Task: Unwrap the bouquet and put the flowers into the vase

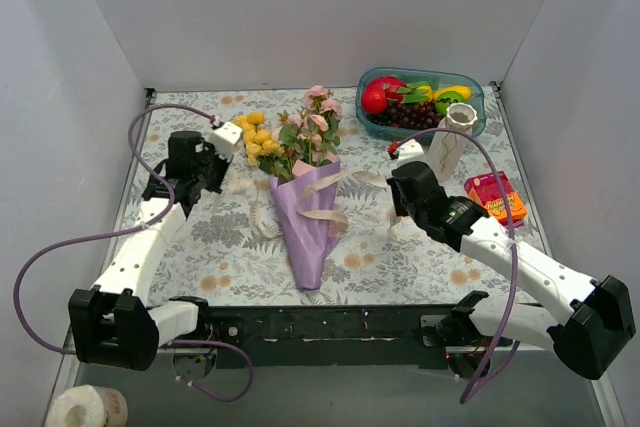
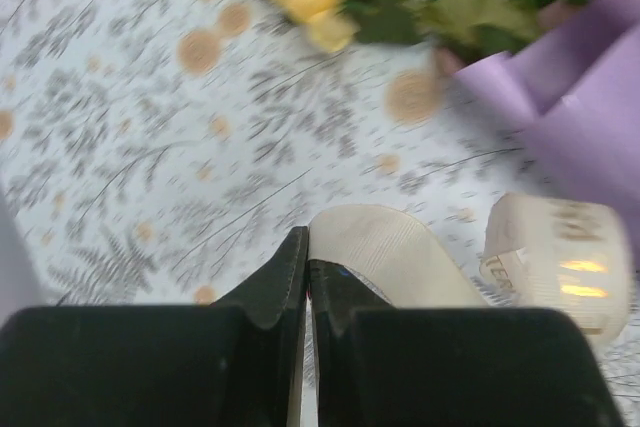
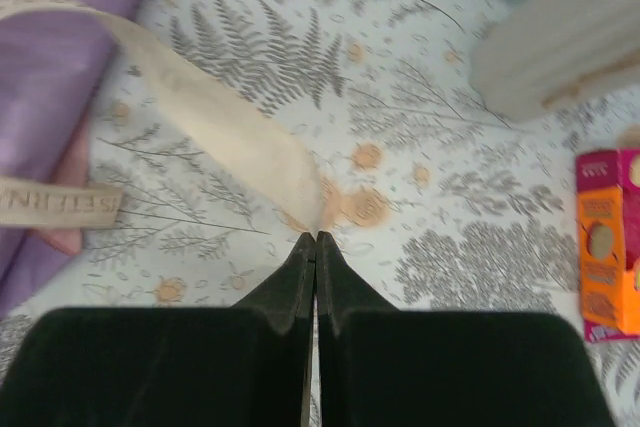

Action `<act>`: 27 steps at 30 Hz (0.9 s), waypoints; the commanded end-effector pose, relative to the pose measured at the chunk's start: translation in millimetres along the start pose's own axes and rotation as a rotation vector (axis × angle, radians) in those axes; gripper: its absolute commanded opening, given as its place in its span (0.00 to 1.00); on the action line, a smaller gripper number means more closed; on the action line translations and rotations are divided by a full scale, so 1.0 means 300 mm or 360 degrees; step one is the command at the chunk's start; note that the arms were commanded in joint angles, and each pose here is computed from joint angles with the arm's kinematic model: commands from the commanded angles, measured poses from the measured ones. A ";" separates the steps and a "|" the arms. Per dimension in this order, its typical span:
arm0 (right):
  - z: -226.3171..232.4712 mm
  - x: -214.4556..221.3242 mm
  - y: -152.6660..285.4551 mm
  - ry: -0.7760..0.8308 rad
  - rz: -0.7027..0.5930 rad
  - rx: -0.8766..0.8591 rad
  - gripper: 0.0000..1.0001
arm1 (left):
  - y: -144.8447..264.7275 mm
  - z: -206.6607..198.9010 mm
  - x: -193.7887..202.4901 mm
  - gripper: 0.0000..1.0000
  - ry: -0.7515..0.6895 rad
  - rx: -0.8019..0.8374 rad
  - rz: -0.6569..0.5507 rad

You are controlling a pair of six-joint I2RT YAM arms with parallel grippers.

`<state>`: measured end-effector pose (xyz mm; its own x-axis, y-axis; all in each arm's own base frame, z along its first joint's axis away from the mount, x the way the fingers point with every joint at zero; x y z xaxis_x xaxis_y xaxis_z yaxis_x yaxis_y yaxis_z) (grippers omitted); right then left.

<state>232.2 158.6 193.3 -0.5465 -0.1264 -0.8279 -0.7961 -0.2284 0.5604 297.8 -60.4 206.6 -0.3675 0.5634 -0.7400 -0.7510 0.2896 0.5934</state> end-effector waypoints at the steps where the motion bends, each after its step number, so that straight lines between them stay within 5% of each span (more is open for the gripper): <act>1: -0.148 0.047 0.079 -0.0107 0.0041 0.0469 0.01 | 0.100 0.156 0.059 0.00 0.0017 -0.0275 0.0079; 9: -0.267 0.056 0.184 -0.0210 0.0029 0.0885 0.01 | 0.143 0.278 0.179 0.00 0.0124 -0.0526 0.0252; 11: -0.283 0.055 0.203 -0.0222 0.0044 0.0960 0.15 | 0.130 0.287 0.196 0.00 0.0172 -0.0525 0.0281; 12: -0.283 0.056 0.202 -0.0211 0.0062 0.0974 0.33 | 0.134 0.284 0.201 0.35 0.0183 -0.0508 0.0297; 13: -0.284 0.061 0.205 -0.0189 0.0091 0.0980 0.62 | 0.140 0.283 0.191 0.58 0.0185 -0.0489 0.0279; 15: -0.282 0.037 0.217 -0.0164 0.0105 0.0979 0.73 | 0.157 0.266 0.161 0.98 0.0168 -0.0436 0.0206; 27: -0.093 -0.222 0.256 -0.0121 -0.0068 0.0366 0.82 | 0.224 0.186 -0.176 0.98 0.0188 0.0155 -0.0299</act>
<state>208.6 88.1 276.3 -0.5437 -0.0126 -0.8392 -0.8279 0.1719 0.5338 297.1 11.3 281.3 -0.3691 0.4683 -0.8028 -0.8282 0.2262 0.5127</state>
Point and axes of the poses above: each gripper's point midway between its finger pads, its own y axis back along the fingers, its own z axis along the line the jaws close on, x = y × z, the point moved 5 cm from there along y, back along the fingers, and after that the axes turned 7 degrees about -y, right-handed, at the moved point
